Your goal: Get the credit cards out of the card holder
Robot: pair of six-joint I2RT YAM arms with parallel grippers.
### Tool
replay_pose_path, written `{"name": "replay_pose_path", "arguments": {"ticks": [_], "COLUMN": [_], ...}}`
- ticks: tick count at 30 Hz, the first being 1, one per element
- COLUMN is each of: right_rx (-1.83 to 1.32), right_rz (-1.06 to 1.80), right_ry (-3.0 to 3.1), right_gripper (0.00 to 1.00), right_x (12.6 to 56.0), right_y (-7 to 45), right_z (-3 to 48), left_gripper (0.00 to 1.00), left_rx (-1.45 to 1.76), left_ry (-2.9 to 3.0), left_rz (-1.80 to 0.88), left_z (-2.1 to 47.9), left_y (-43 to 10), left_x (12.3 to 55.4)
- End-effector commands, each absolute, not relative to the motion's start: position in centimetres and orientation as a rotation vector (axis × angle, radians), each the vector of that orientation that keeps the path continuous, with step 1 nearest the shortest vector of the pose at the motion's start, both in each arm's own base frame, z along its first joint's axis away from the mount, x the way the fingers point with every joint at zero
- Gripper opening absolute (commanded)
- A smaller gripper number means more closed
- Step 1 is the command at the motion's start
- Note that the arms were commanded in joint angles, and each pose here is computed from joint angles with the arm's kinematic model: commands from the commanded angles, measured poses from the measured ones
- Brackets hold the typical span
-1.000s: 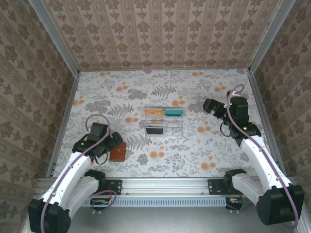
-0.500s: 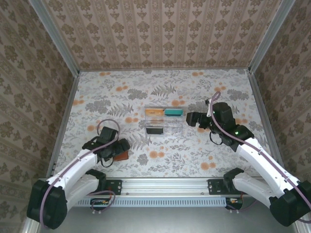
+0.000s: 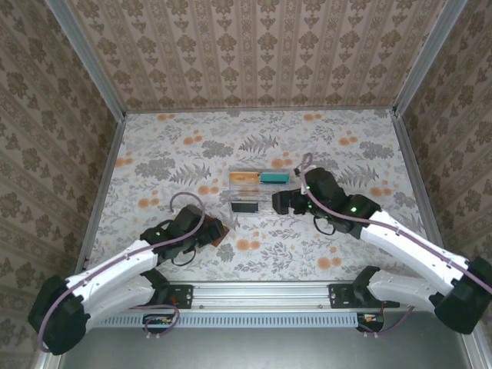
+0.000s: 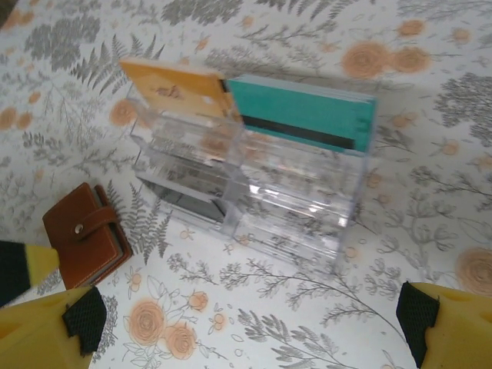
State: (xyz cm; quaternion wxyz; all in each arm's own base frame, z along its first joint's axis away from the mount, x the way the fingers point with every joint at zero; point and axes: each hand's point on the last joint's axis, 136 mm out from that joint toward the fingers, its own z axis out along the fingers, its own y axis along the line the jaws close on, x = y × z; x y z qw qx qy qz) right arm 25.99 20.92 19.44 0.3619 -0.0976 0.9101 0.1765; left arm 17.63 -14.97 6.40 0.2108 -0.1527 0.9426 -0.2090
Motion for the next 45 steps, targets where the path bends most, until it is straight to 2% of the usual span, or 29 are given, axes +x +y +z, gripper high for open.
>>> {"name": "replay_pose_path", "arguments": {"ticks": [1,3,6,9,17,27,38,45], "right_rx": [-0.346,-0.434,-0.576,-0.712,-1.029,-1.201,-1.3,-1.339], "right_rz": [0.338,0.333,0.359,0.394,0.38,0.349,0.311,0.286], "right_ry": [2.359,2.368,2.429,2.448,2.434,2.447,2.456,2.469], "right_gripper": [1.0,0.98,0.77,0.61,0.39,0.4,0.46,0.55], "right_x": [25.9,25.8,25.1,24.7,23.8,24.5,25.3,24.7], "right_y": [22.8,25.2,28.2,31.2,37.9,42.8,45.3,45.4], "right_z": [19.4,19.1,17.6,16.1,12.8,7.8,4.9,3.3], "left_gripper": [1.0,1.0,1.0,0.98,0.98,1.0,1.0,1.0], "left_rx": [-0.567,-0.607,-0.711,-0.812,-0.944,-0.961,-0.981,-0.992], "left_ry": [2.557,2.52,2.474,2.444,2.391,2.398,2.4,2.406], "left_rz": [-0.419,-0.388,-0.321,-0.258,-0.136,-0.147,-0.166,-0.174], "left_z": [8.4,9.3,10.3,10.9,12.2,12.4,11.6,11.3], "left_y": [-11.1,-9.5,-6.8,-4.4,-1.2,-1.0,-1.0,-0.8], "left_x": [17.4,17.0,16.0,15.0,13.7,13.4,13.3,12.8]}}
